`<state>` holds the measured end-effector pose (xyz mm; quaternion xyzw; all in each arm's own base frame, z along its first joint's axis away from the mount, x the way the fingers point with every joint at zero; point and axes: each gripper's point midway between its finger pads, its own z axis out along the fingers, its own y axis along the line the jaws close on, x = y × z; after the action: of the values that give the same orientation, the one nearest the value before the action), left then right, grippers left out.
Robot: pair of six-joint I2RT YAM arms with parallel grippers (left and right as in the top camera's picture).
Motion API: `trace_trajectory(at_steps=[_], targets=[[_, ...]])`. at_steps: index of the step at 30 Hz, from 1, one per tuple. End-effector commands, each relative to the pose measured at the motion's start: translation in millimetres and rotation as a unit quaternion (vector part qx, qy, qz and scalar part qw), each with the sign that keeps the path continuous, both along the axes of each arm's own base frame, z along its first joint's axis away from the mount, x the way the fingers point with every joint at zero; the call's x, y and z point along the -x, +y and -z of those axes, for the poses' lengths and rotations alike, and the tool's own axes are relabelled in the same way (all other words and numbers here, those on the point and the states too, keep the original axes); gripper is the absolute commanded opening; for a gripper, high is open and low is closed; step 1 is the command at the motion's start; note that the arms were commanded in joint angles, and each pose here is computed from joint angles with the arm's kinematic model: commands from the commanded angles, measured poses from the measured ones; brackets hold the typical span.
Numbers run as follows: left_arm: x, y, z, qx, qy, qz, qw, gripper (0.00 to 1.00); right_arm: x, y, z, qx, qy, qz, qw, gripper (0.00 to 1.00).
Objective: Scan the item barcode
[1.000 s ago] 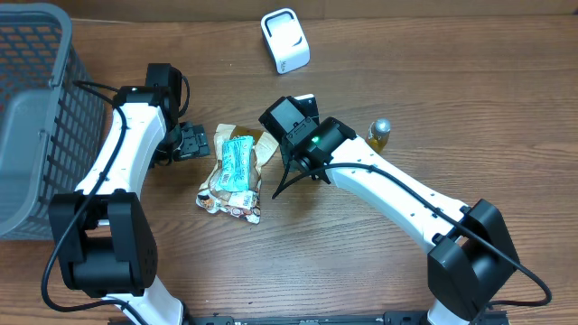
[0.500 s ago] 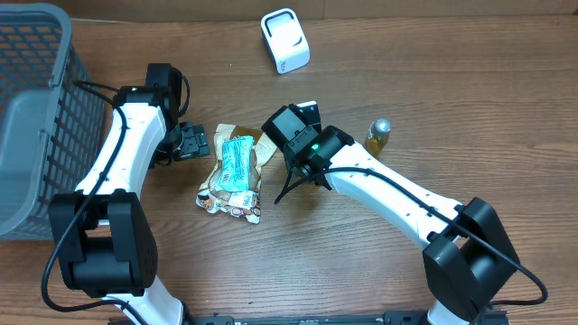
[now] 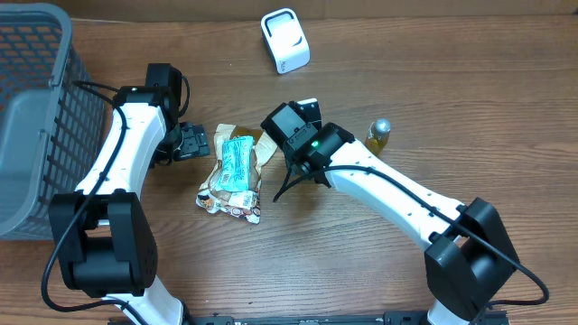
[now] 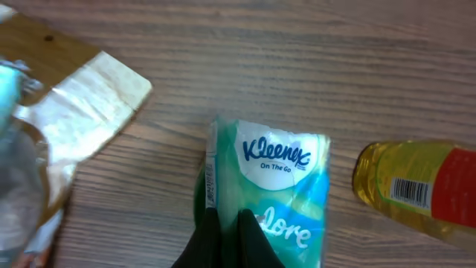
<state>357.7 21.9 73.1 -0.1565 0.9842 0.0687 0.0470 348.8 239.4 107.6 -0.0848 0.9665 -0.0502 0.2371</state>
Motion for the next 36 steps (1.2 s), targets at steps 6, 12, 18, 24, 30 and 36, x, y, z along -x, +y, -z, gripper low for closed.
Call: trace_trajectory(at_steps=[6, 12, 18, 24, 30, 36], targets=[[-5, 3, -7, -0.004, -0.012, 0.001, 1.000, 1.00, 0, 44, -80, -0.148, -0.033, -0.042, 0.987, 0.04], [-5, 3, -7, -0.004, -0.012, 0.001, 1.000, 0.99, 21, 71, -70, -0.253, 0.051, -0.033, 0.966, 0.04], [-5, 3, -7, -0.004, -0.012, 0.001, 1.000, 0.99, 30, 80, -41, -0.297, 0.089, 0.005, 0.951, 0.04], [-5, 3, -7, -0.004, -0.012, 0.001, 1.000, 1.00, 30, 75, -12, -0.322, 0.106, 0.022, 0.940, 0.04], [-5, 3, -7, -0.004, -0.012, 0.001, 1.000, 1.00, 37, 80, 20, -0.373, 0.115, 0.023, 0.921, 0.04], [-5, 3, -7, -0.004, -0.012, 0.001, 1.000, 1.00, 43, 76, 42, -0.394, 0.119, 0.058, 0.909, 0.04]])
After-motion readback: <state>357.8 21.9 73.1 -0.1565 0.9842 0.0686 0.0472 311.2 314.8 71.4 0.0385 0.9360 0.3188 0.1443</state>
